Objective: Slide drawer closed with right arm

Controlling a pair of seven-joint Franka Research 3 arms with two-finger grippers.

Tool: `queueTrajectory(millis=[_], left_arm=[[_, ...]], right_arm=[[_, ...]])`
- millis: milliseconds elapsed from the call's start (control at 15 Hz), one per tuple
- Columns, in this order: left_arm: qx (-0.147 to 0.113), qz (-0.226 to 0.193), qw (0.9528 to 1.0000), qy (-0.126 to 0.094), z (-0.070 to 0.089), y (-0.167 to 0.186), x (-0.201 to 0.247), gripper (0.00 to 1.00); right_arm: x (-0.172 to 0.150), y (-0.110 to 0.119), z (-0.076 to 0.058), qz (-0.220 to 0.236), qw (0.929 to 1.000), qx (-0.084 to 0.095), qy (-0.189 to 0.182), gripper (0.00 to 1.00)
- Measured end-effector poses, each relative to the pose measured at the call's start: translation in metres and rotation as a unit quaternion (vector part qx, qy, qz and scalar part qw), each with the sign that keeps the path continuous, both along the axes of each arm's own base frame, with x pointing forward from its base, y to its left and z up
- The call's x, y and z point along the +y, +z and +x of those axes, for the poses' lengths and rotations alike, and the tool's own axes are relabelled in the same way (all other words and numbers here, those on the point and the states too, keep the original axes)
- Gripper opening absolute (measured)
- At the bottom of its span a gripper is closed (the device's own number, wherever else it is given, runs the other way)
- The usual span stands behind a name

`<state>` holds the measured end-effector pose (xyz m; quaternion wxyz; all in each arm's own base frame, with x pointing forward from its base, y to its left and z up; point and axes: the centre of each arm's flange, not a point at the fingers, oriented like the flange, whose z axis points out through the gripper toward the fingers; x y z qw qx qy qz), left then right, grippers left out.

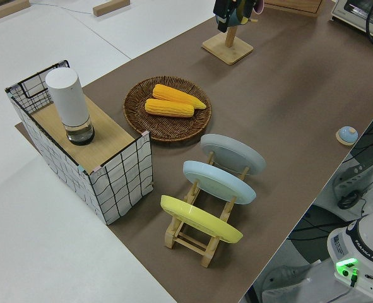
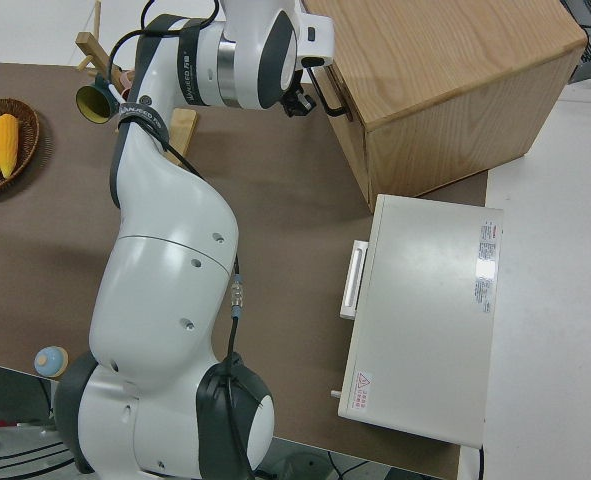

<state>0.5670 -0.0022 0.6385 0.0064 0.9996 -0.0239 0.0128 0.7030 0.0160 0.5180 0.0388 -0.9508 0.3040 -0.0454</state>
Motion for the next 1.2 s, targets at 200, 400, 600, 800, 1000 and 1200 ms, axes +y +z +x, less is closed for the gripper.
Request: queueTrajectory(millis=[200,400,600,800,1000,1200], left_arm=[[0.0,0.0,1.0,0.0,0.0,0.0,0.0,1.0],[0.0,0.0,1.0,0.0,0.0,0.0,0.0,1.0],[0.0,0.0,1.0,0.0,0.0,0.0,0.0,0.99],[0.0,0.0,1.0,0.0,0.0,0.0,0.0,1.0],[0.0,0.0,1.0,0.0,0.0,0.0,0.0,1.0],[0.0,0.0,1.0,0.0,0.0,0.0,0.0,0.99]], right_arm=[[0.041,0.015,-0.012,-0.017,0.9993,0.009,0.033,0.01],[0.074,0.029,-0.028,-0.034,0.9967,0.02,0.072,0.01],[0.091,0.047,-0.047,-0.043,0.9909,0.038,0.122,0.01],[0.087,0.068,-0.066,-0.048,0.9818,0.044,0.179,0.01],[0.067,0.083,-0.087,-0.05,0.9695,0.048,0.235,0.01],[0.037,0.095,-0.109,-0.047,0.9597,0.058,0.271,0.01]])
